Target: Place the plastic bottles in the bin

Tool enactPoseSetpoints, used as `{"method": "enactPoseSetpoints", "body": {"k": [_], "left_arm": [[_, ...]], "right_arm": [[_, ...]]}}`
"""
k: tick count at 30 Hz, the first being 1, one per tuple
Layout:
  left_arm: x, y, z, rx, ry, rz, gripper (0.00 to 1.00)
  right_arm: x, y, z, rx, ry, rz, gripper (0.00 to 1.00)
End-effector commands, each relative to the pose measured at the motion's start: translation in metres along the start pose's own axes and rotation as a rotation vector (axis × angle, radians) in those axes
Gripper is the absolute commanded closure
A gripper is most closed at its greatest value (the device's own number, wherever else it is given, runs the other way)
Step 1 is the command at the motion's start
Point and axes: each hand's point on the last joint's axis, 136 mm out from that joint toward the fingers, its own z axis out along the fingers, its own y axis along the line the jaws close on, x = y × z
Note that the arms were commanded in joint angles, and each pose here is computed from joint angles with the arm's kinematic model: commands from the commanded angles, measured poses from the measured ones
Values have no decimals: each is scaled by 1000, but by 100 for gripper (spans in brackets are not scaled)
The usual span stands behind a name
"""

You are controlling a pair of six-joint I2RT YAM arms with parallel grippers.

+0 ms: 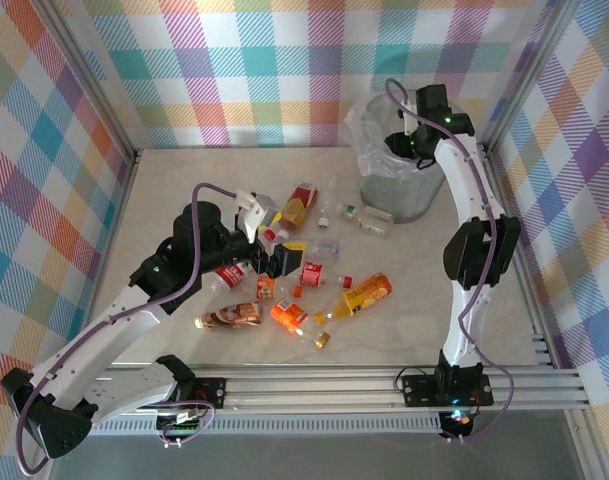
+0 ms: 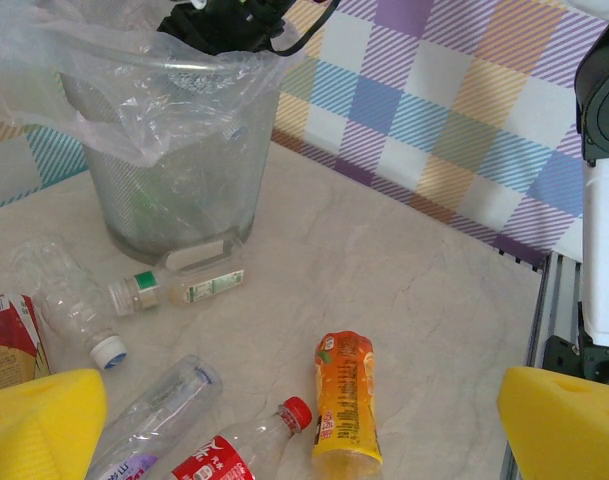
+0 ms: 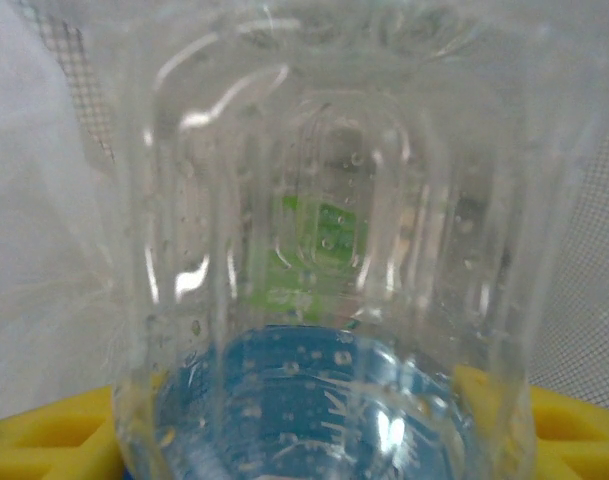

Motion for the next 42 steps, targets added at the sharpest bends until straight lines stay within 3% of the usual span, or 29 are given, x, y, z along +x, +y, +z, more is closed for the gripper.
{"method": "enactPoseSetpoints", "body": {"k": [1, 12, 20, 35, 42], "left_arm": [[-5, 0, -1, -5, -7, 14, 0], [-5, 0, 0, -3, -2, 12, 0], [-6, -1, -1, 1, -4, 10, 0], [-10, -3, -3, 8, -10, -3, 0], [-11, -8, -6, 32, 1, 9, 0]], "right_arm": [[4, 1, -3, -30, 29, -11, 33], [-1, 6, -10, -69, 16, 1, 20], [-15, 10, -30, -81, -40, 31, 19], [-46, 27, -105, -164, -236, 117, 18], [-36, 55, -152, -286, -295, 76, 18]]}}
